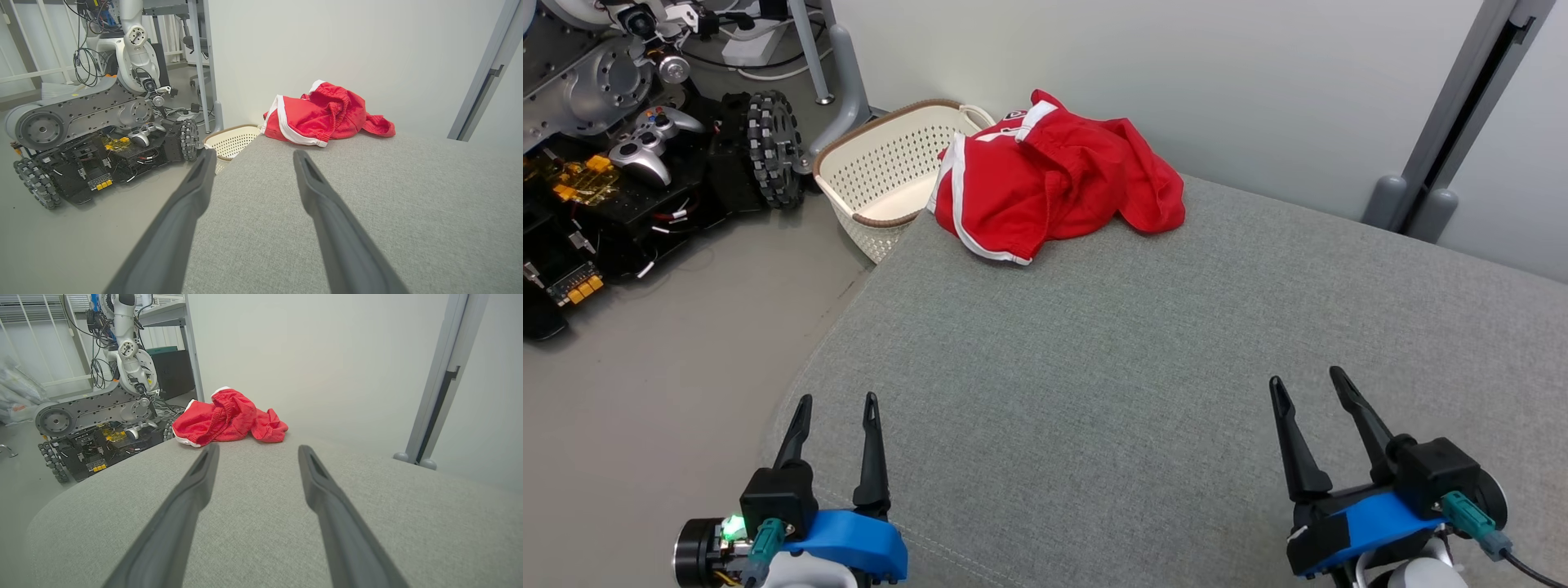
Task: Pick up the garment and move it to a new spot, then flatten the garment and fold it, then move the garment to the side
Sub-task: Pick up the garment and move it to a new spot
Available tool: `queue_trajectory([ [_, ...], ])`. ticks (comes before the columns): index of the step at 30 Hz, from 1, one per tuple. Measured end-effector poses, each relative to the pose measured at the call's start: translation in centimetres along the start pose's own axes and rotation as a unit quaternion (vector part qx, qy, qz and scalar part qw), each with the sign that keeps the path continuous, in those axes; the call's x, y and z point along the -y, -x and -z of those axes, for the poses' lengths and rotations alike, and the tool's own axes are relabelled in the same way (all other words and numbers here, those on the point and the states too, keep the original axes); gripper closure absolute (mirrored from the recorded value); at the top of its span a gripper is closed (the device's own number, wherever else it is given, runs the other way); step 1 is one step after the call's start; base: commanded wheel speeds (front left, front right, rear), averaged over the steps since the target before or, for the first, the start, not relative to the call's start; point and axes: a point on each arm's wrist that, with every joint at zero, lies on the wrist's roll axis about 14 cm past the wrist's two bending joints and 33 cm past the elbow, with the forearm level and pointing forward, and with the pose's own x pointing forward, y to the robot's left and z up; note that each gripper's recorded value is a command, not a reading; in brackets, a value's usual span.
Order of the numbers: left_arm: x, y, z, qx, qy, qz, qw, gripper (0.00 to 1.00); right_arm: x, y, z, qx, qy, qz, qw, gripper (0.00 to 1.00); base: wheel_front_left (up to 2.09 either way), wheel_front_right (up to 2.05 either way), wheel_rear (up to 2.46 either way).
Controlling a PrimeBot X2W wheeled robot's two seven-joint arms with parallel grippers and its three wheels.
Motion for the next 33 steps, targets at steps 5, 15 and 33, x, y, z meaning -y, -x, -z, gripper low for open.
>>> queue_trajectory([
  [5, 0.1, 0.0, 0.1, -0.002, 0.001, 0.001, 1.000, 0.00, 1.0, -0.2, -0.4, 0.007, 0.005, 0.013, 1.000, 0.00, 0.00, 0.00, 0.00],
  [15, 1.5, -8.0, -4.4, 0.049, -0.034, 0.032, 0.998, 0.00, 5.9, -0.6, 1.1, 0.006, 0.012, 0.065, 0.998, 0.00, 0.00, 0.00, 0.00],
  [33, 5.2, -27.1, 4.6, -0.169, -0.107, 0.069, 0.977, 0.00, 14.2, -2.1, 6.3, -0.011, 0.059, 0.118, 0.991, 0.00, 0.00, 0.00, 0.00],
])
